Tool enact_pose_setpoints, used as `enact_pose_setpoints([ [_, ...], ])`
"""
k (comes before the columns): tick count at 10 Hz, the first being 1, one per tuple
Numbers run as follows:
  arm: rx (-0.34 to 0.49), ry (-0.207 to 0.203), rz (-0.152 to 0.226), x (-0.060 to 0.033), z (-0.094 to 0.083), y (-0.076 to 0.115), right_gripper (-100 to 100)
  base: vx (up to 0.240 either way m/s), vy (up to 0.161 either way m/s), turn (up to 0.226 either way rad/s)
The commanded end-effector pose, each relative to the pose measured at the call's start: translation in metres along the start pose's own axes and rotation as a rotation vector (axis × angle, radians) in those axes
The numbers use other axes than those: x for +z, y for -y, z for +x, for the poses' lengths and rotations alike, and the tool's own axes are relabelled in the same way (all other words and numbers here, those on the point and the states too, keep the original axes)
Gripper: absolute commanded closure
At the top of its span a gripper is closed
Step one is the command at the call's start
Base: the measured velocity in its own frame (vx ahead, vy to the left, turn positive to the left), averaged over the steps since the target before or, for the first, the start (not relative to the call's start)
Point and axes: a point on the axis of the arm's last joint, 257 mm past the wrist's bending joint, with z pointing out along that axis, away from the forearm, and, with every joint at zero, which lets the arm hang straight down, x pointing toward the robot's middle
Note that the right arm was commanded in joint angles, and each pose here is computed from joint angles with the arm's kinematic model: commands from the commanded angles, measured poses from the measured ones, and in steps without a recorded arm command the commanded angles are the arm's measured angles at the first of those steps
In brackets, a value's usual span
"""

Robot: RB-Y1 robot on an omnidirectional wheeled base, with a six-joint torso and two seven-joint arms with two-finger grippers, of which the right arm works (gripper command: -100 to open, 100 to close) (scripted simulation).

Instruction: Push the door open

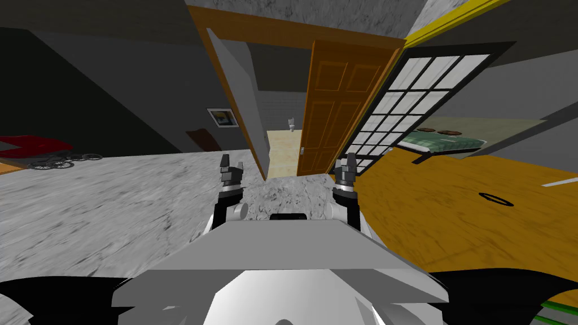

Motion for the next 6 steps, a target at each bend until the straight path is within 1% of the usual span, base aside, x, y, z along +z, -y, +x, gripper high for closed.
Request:
enact_pose_setpoints([
  [1, 0.006, -0.014, 0.014, -0.0014, 0.005, 0.012, -100, 0.14, -0.089, 0.013],
  [4, 0.017, -0.034, 0.036, -0.0038, 0.014, 0.029, -100, 0.115, 0.003, -0.012],
  [6, 0.024, -0.046, 0.051, -0.0057, 0.019, 0.042, -100, 0.099, -0.02, -0.002],
])
